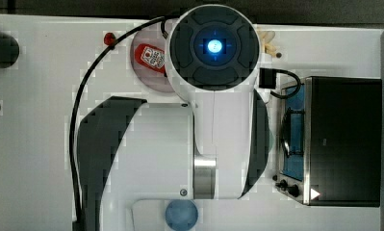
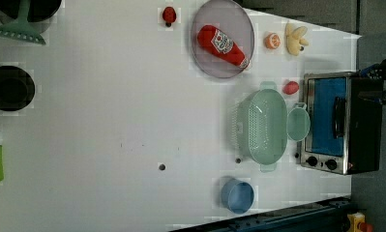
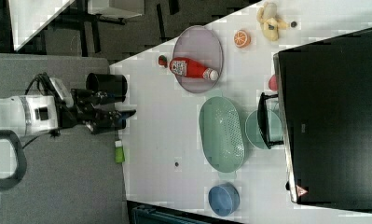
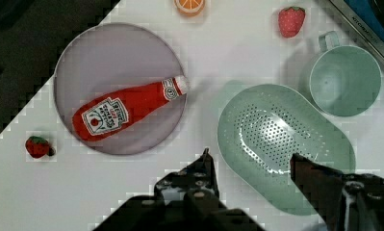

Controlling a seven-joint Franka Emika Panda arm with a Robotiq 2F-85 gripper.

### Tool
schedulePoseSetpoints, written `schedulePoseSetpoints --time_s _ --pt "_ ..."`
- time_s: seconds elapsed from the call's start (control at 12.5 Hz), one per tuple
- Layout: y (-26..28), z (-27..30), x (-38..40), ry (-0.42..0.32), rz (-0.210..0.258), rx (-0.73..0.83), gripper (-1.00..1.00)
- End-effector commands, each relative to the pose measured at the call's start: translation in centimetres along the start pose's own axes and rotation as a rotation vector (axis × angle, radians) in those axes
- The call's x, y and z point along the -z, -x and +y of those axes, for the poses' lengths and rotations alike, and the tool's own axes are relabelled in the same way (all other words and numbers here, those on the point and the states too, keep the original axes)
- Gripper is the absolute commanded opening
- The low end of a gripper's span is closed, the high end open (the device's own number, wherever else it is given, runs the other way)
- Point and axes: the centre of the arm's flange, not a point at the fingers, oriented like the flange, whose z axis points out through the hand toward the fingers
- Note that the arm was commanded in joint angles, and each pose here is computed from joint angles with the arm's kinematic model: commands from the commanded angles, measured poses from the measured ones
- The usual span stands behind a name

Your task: Drag strainer right to left.

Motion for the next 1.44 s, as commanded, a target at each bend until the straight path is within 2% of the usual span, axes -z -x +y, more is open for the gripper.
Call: schedulePoseSetpoints --time_s 0.08,0.24,0.48,0.72,1.2,1.44 --pt "9.0 14.5 8.1 0.016 -0.009 -0.119 0.59" --pt "9.0 14.4 8.0 0.019 -0.010 -0.119 0.99" --pt "8.7 13.5 6.3 0.036 -0.022 -0.110 1.00" --pt "7.9 11.0 1.0 0.068 -0.035 -0.120 1.00" --pt "5.8 7.3 -15.1 0.167 -0.078 -0.437 1.00" --pt "4.7 5.8 -21.8 0.159 -0.072 -0.490 1.00"
